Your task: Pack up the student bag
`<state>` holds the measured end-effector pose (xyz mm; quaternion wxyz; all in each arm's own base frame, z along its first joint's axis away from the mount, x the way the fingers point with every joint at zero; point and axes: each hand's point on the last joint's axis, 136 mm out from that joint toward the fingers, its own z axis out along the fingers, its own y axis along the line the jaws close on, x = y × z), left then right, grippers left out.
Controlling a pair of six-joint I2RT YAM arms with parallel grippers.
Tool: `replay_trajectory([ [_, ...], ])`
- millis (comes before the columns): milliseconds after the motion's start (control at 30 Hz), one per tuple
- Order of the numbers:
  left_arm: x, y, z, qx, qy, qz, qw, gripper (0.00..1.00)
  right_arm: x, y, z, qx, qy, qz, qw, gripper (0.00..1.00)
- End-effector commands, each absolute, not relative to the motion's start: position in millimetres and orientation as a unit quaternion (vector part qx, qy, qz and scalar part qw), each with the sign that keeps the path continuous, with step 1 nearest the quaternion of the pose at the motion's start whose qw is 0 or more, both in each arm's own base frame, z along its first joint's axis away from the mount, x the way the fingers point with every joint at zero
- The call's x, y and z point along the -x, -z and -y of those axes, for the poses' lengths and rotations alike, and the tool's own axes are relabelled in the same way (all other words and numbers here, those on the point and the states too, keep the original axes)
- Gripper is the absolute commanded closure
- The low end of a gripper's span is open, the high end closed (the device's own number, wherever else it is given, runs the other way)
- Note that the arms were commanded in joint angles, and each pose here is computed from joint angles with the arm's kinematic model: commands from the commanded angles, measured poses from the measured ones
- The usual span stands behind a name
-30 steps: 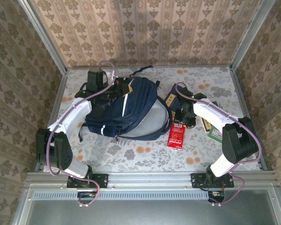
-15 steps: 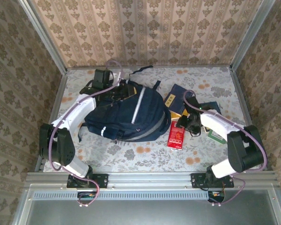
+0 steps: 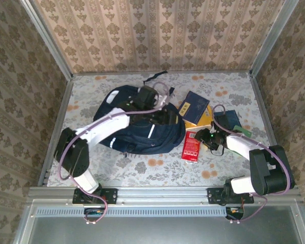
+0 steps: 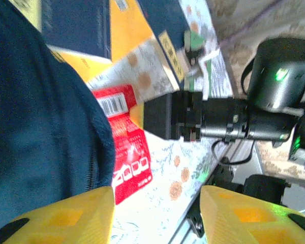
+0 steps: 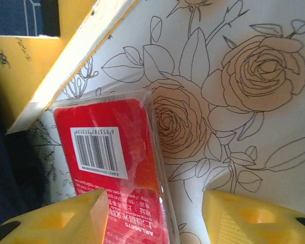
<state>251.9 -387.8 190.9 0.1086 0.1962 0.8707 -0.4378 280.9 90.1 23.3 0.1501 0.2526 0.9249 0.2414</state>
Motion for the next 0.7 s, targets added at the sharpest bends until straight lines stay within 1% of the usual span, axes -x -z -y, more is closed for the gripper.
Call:
replay_trajectory([
  [0,-246,-157,408,-0.185,0.419,-0.885,0.08,0.57,-297,-29,-110,-0.231,-0.309,-0.908,0.166,0.47],
  [167,-230,-110,425,-0.2,0.384,-0.9,0.046,0.7,-295,-27,-114,-0.228,-0.325,-0.903,0.166,0.5],
  [433,-236,-48,421,-0.19,0.315,-0.93,0.022,0.7,-298,-31,-132,-0.205,-0.379,-0.889,0.154,0.53],
  [567,-233,-25,423,-0.191,0.302,-0.934,0.001,0.76,-301,-38,-138,-0.199,-0.4,-0.881,0.158,0.58],
  [667,-231,-13,423,-0.189,0.298,-0.935,-0.012,0.81,-300,-40,-141,-0.193,-0.408,-0.879,0.156,0.59],
])
